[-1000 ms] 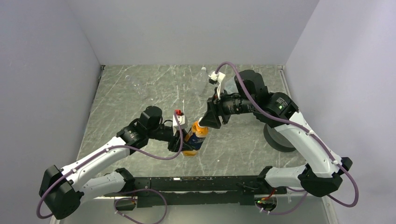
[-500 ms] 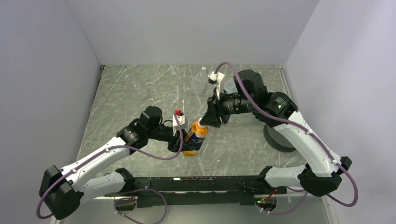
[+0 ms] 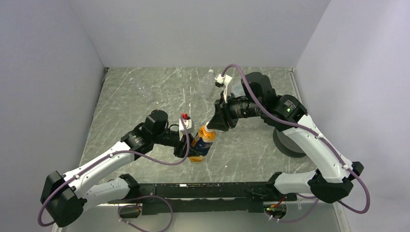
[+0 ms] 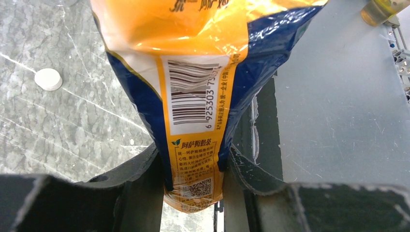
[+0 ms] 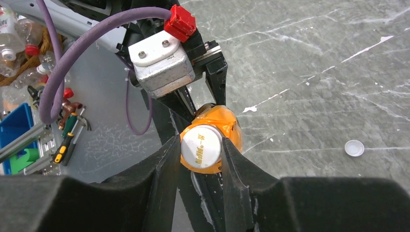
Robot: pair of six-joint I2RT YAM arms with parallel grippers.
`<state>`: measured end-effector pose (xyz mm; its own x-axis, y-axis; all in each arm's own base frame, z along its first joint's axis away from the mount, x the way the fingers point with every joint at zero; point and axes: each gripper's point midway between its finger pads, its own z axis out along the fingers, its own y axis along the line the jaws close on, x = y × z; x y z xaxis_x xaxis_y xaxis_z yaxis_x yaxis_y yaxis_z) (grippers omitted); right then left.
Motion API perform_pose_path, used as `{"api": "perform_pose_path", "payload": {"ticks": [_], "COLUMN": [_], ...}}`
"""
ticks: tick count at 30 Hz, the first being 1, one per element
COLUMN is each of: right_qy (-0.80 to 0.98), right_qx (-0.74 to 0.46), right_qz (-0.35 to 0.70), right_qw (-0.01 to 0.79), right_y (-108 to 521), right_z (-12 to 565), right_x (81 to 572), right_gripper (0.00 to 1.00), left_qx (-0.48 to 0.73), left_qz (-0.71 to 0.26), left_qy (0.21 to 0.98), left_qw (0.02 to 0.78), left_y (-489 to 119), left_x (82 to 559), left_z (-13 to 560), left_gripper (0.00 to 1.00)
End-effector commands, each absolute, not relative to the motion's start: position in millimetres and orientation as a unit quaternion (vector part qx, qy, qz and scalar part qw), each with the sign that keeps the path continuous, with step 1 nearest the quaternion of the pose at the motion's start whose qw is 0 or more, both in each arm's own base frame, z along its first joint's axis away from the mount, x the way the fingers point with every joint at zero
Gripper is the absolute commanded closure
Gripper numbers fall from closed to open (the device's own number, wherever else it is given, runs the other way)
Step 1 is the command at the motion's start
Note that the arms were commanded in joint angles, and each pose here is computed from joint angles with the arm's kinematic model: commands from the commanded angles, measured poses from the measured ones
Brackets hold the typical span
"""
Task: Screw on the bottle caps
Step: Screw the bottle cap onto the plastic bottle.
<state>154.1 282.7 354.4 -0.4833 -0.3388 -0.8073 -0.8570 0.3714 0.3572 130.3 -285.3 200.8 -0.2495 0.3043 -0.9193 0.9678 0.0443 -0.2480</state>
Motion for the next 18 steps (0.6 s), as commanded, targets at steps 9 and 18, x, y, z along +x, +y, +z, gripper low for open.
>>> {"api": "perform_pose_path", "payload": {"ticks": [9,18], "right_qy": [0.811,0.888], "right_qx": [-0.348,-0.186], "right_qz": [0.348,0.288], "right_qw": [0.318,0.306], "right_y": [277.5,291.4], "right_z": [333.1,303.1], "right_x": [176.2,232.8], "right_gripper": [0.8,0.86], "left_qx": [0.473,0.389], "left_qz": [-0.418,-0.26], "left_qy": [0.651,0.698], "left_qw": [0.421,0.543], "left_y": [-289.2,-270.6], "left_x": [172.5,257.1], "left_z": [226.7,240.7], "left_gripper": [1.0,1.0]}}
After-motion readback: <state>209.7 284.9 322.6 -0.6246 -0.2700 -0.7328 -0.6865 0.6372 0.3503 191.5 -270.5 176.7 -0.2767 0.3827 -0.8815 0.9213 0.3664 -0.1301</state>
